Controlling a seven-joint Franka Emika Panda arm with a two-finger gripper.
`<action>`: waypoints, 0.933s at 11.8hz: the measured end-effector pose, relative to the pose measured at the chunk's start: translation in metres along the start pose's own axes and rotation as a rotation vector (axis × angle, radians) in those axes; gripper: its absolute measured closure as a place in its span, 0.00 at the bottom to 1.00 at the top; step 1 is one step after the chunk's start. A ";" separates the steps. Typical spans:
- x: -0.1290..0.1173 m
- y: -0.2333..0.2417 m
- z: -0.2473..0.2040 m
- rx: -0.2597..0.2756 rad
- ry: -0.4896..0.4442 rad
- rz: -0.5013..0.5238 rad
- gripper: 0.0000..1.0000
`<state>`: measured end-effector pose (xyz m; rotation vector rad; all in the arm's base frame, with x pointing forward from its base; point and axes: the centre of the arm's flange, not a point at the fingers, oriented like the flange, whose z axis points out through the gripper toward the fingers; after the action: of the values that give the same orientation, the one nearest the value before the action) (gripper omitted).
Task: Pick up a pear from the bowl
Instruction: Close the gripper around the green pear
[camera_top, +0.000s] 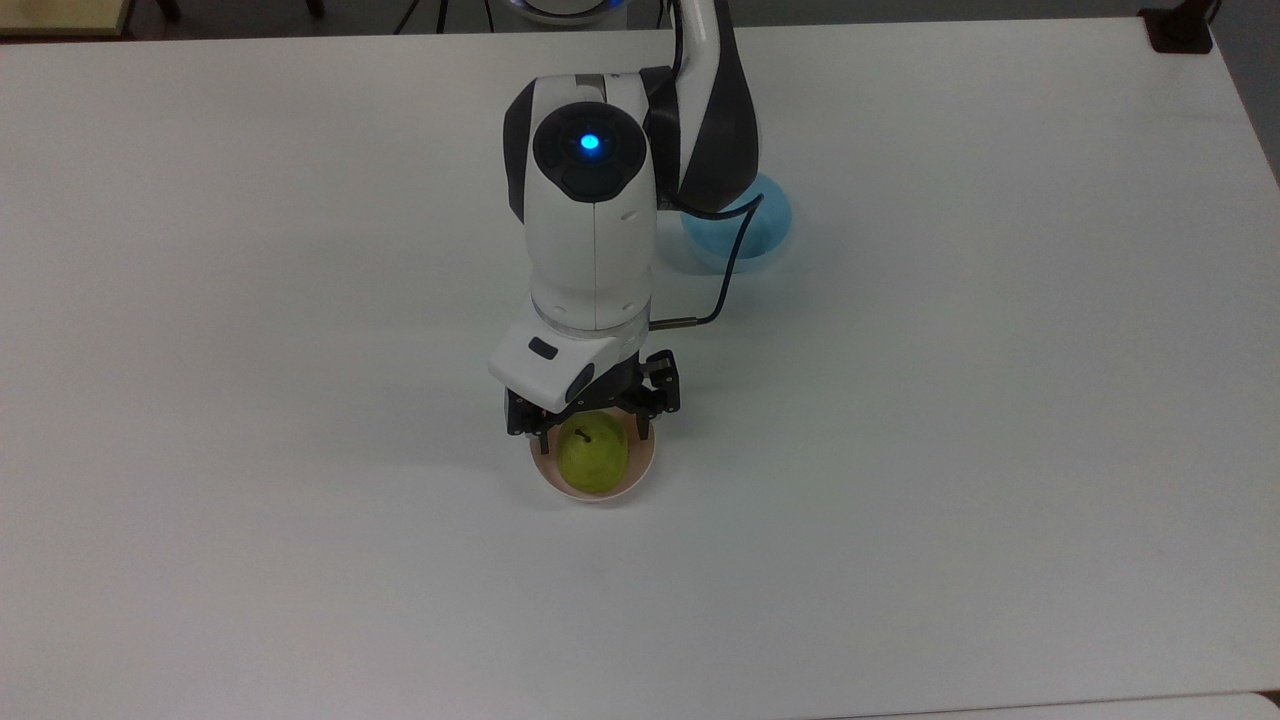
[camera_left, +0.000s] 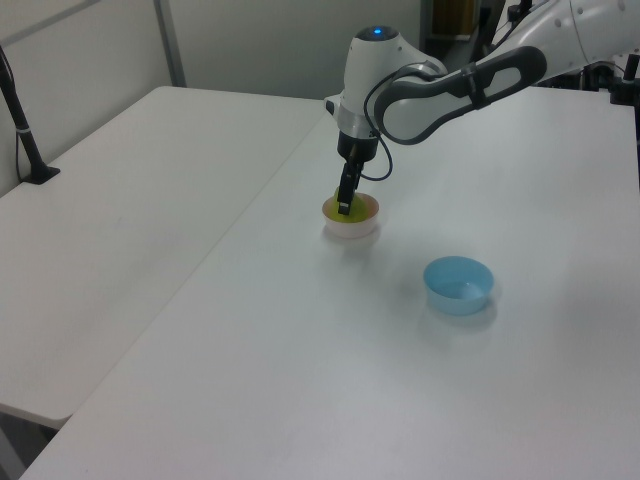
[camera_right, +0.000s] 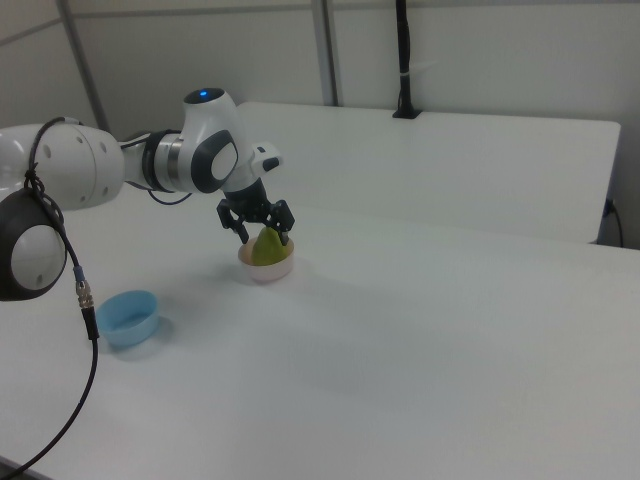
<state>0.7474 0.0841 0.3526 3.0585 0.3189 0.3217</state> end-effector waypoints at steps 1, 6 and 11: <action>0.001 -0.003 0.003 -0.005 0.004 -0.002 0.05; 0.002 -0.008 0.009 -0.021 0.017 -0.008 0.42; 0.003 -0.008 0.009 -0.021 0.018 -0.008 0.43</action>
<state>0.7504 0.0924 0.3436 3.0348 0.3258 0.3497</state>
